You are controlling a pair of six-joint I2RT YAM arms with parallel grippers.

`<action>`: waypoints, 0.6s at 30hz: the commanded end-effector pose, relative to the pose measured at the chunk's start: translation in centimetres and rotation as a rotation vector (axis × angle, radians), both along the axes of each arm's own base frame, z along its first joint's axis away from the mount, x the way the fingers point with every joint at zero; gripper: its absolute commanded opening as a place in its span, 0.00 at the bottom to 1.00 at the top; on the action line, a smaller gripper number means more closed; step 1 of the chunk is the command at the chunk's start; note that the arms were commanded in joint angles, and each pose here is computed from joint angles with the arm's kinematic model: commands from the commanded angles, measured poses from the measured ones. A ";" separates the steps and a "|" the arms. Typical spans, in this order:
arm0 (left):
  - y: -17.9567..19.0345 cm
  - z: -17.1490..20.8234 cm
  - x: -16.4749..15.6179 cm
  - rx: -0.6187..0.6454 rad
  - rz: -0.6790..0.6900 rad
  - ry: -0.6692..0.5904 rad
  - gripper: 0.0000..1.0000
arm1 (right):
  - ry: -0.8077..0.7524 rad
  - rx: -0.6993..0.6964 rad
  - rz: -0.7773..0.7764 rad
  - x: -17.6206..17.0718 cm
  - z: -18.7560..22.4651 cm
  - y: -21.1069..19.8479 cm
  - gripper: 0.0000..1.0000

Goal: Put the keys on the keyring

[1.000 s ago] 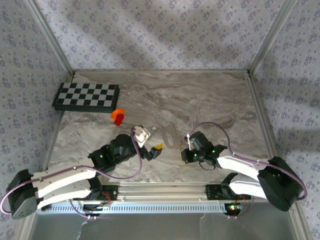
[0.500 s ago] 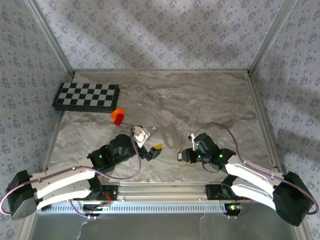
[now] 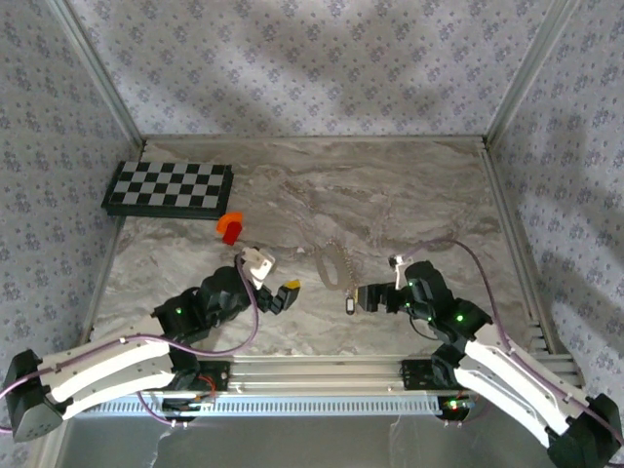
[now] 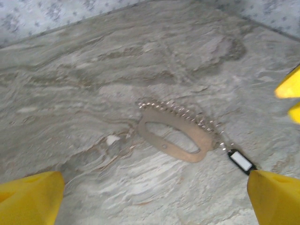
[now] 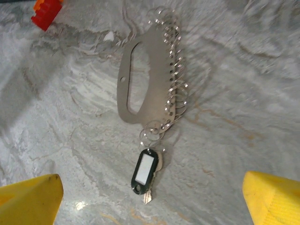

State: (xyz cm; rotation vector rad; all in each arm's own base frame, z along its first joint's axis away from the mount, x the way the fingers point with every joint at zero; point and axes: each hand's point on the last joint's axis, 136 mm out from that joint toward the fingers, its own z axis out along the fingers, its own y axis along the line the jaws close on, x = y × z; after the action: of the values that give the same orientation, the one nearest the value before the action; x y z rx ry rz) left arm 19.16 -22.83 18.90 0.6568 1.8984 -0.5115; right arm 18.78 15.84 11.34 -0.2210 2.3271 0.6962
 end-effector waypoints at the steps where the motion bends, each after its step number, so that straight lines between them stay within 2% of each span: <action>1: 1.6 1.1 1.2 -0.011 0.120 0.010 1.00 | -0.076 -0.062 -0.061 1.2 2.1 -1.9 1.00; 5: 3.2 1.4 2.8 0.024 0.239 -0.009 1.00 | -0.126 -0.120 -0.188 2.7 3.1 -4.6 1.00; 10: 8.4 0.5 5.3 0.114 0.570 -0.025 1.00 | -0.253 -0.127 -0.308 3.8 5.2 -7.2 1.00; 14: 10.4 0.1 6.4 0.138 0.659 -0.046 1.00 | -0.369 -0.176 -0.509 4.1 6.6 -11.4 1.00; 18: 13.5 0.2 6.9 0.157 0.777 -0.072 1.00 | -0.431 -0.251 -0.629 4.4 6.4 -14.1 1.00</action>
State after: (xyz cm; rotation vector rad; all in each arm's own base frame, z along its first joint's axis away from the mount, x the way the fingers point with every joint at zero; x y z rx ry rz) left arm 25.85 -12.19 18.62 0.1095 1.9928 0.0459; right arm 22.91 4.63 18.39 0.1586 1.9370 0.2175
